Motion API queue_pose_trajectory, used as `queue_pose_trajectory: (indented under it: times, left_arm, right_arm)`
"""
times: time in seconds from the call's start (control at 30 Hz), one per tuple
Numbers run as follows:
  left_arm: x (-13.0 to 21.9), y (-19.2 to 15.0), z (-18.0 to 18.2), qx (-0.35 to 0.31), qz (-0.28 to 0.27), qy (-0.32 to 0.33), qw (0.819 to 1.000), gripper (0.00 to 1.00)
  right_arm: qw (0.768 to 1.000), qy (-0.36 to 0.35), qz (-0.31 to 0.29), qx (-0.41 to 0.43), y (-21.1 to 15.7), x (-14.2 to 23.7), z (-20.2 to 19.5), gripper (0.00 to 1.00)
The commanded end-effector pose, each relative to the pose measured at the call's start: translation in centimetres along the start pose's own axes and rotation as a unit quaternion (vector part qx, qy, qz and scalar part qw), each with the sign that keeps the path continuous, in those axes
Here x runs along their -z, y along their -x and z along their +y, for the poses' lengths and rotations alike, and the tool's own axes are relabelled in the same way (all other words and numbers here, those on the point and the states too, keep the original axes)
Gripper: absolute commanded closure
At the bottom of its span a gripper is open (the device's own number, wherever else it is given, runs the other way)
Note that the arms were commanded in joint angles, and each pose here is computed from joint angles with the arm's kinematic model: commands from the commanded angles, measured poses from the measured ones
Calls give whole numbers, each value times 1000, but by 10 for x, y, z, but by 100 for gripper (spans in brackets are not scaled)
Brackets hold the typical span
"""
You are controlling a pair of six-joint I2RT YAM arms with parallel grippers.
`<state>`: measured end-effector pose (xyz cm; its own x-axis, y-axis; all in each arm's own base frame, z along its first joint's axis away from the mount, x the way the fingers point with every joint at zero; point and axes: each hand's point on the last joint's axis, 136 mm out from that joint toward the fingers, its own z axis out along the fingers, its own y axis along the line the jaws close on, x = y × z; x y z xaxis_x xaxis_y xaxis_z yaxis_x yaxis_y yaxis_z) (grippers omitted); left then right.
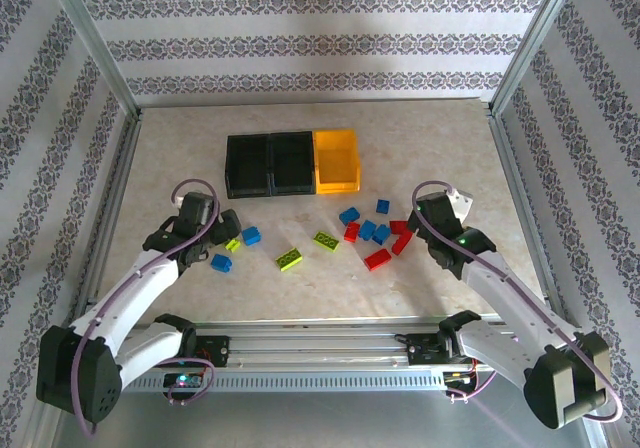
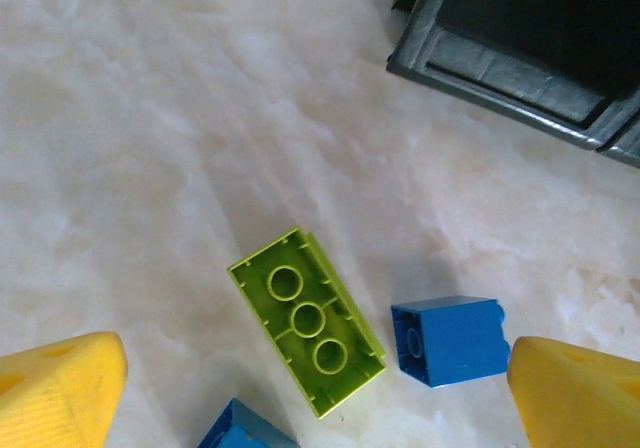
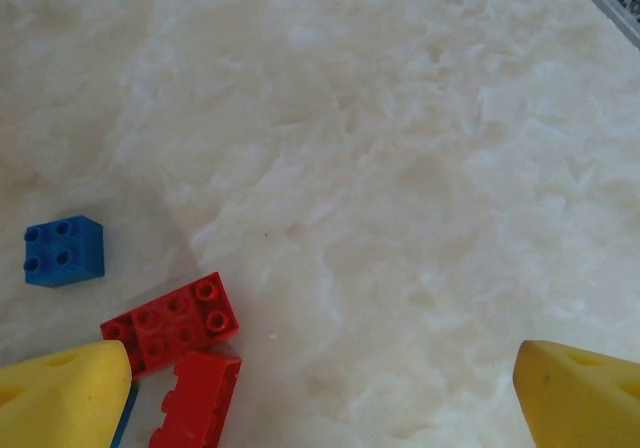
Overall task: Sort the legos into containers by color
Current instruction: Pick up the lego from the middle-left of the table.
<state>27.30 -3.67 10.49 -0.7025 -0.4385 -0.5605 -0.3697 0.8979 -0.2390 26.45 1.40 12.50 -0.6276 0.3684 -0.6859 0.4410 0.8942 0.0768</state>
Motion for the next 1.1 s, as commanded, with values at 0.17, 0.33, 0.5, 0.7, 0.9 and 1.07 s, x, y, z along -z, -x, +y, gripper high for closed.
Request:
queue_pose_trajectory:
  times: [0.17,0.33,0.5,0.7,0.9,1.07]
  left_arm:
    - [-22,-9,5,43,29,-7,999,13]
    - [-34,-11,6,49,39,-4,998,17]
    - [-42,-9,5,53,40,-3,998,18]
    - [-51,-13,4,52,53,-1,997,23]
    - [-56,-19,9,48,64,13,997,24]
    - [-54,-21,13,48,65,20,997,34]
  right_arm:
    - [1000,0,8,-17,0,-1,6,2]
    - [1000,0,7,-17,0,-1,6,2]
    - [1000,1,4,-18,0,-1,6,2]
    - [1000,4,3,-20,0,-2,7,2]
    - [1000,6,4,-22,-2,-4,9,2]
    - [1000,6,3,-24,-1,-4,9,2]
